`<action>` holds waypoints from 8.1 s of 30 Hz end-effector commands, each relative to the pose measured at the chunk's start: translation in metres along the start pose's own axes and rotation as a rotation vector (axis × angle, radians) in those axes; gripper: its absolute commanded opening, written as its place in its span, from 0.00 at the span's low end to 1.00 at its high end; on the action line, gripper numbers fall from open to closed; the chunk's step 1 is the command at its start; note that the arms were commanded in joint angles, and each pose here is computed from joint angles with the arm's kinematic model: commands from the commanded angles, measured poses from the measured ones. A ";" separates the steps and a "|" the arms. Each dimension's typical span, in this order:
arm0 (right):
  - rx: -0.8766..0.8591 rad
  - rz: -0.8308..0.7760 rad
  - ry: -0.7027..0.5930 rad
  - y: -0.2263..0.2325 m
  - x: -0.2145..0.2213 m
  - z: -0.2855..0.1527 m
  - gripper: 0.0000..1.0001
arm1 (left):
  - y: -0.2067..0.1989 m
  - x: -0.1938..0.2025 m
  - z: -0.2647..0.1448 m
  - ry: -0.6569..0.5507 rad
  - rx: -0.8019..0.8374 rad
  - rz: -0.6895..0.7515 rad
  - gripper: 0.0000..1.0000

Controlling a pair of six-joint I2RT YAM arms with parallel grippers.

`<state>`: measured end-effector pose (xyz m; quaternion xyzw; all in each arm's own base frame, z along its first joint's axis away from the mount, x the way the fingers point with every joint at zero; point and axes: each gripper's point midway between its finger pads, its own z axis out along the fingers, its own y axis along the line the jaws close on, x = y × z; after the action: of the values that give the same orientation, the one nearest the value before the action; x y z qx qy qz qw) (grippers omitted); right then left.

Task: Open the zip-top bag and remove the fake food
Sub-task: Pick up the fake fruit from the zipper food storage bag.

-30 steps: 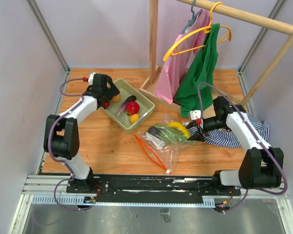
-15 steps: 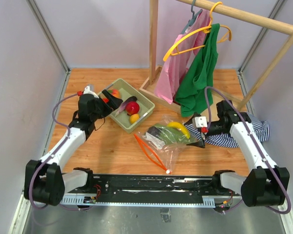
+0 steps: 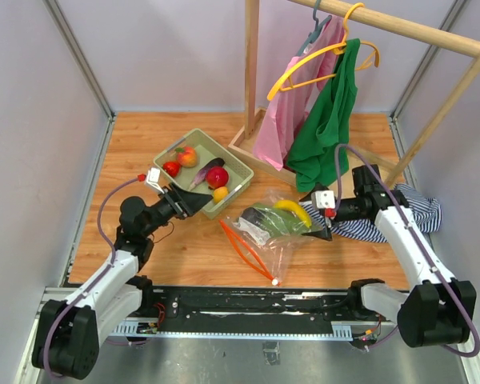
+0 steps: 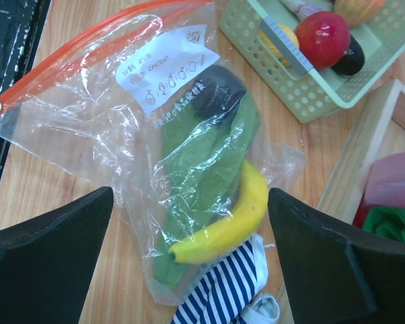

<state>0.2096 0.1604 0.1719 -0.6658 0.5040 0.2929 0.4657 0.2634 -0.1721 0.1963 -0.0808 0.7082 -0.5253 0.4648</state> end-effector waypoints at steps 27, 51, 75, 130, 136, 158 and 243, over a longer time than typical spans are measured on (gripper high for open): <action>-0.163 0.084 0.389 0.008 0.089 0.068 0.82 | -0.012 0.171 -0.032 0.445 0.035 -0.026 0.27; -0.258 0.151 0.380 0.027 0.087 0.077 0.64 | -0.018 0.185 0.008 0.449 0.050 -0.047 0.33; -0.475 0.154 0.282 0.069 0.057 0.090 0.51 | 0.017 0.193 0.038 0.420 -0.093 0.002 0.44; -0.523 0.105 0.230 0.023 0.039 0.153 0.22 | 0.040 0.165 0.053 0.307 -0.123 0.165 0.92; -0.528 0.124 0.230 0.024 0.040 0.155 0.19 | 0.052 0.173 0.051 0.337 -0.170 0.154 0.76; -0.514 0.085 0.217 0.023 0.030 0.150 0.34 | 0.037 0.163 0.021 0.316 -0.105 0.201 0.54; -0.542 -0.081 0.197 0.027 0.014 0.168 0.68 | 0.039 0.181 -0.010 0.465 -0.062 0.309 0.55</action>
<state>0.2038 0.2879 0.0922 -0.7930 0.4502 0.3286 0.2459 0.1498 -0.2436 0.0418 0.1083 0.8400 -0.4251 0.3194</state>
